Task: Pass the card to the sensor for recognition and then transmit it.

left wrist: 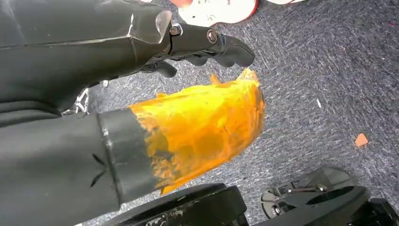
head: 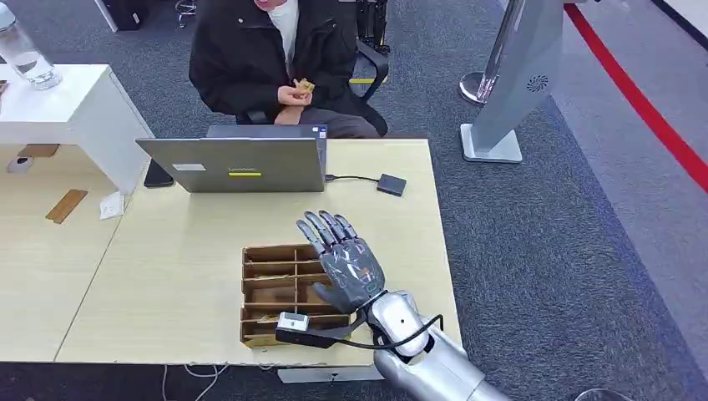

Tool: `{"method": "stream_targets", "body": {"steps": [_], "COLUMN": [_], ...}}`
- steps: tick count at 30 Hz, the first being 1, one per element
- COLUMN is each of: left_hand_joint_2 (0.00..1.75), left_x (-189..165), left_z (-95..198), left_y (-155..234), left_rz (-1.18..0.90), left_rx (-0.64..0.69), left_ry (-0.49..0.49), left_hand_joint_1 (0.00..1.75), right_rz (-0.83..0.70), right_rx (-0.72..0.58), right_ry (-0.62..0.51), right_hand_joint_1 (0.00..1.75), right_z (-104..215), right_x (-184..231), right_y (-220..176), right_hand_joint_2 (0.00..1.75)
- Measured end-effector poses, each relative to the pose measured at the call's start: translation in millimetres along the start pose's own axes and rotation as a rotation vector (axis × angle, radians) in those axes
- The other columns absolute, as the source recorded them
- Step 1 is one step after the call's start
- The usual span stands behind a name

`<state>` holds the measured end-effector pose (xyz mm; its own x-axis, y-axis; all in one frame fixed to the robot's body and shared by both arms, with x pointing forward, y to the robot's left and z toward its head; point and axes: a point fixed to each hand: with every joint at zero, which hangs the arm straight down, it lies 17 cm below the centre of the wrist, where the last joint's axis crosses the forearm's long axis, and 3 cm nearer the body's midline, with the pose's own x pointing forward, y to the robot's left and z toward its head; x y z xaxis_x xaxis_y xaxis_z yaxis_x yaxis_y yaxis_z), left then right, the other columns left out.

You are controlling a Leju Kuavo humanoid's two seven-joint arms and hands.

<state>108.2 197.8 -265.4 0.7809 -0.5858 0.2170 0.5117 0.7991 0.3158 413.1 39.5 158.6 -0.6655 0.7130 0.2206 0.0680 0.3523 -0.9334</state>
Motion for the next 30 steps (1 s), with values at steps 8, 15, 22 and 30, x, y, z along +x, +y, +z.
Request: {"method": "stream_targets", "body": {"steps": [8,15,22,30], "left_hand_joint_2": [0.00,0.00,0.00,0.00], "left_x": [0.0,0.0,0.0,0.0], "left_z": [0.0,0.0,0.0,0.0], "left_y": [0.0,0.0,0.0,0.0], "left_rz": [0.000,0.000,0.000,0.000], "left_rx": [0.000,0.000,0.000,0.000], "left_ry": [0.000,0.000,0.000,0.000], "left_hand_joint_1": [0.00,0.00,0.00,0.00], "right_rz": [0.000,0.000,0.000,0.000], "right_rx": [0.000,0.000,0.000,0.000], "right_ry": [0.000,0.000,0.000,0.000], "right_hand_joint_1": [0.00,0.00,0.00,0.49], "right_z": [0.0,0.0,0.0,0.0], "right_x": [-0.1,0.0,0.1,-0.1], "right_y": [-0.1,0.0,0.1,0.1], "right_hand_joint_2": [1.75,1.75,1.75,1.75]}}
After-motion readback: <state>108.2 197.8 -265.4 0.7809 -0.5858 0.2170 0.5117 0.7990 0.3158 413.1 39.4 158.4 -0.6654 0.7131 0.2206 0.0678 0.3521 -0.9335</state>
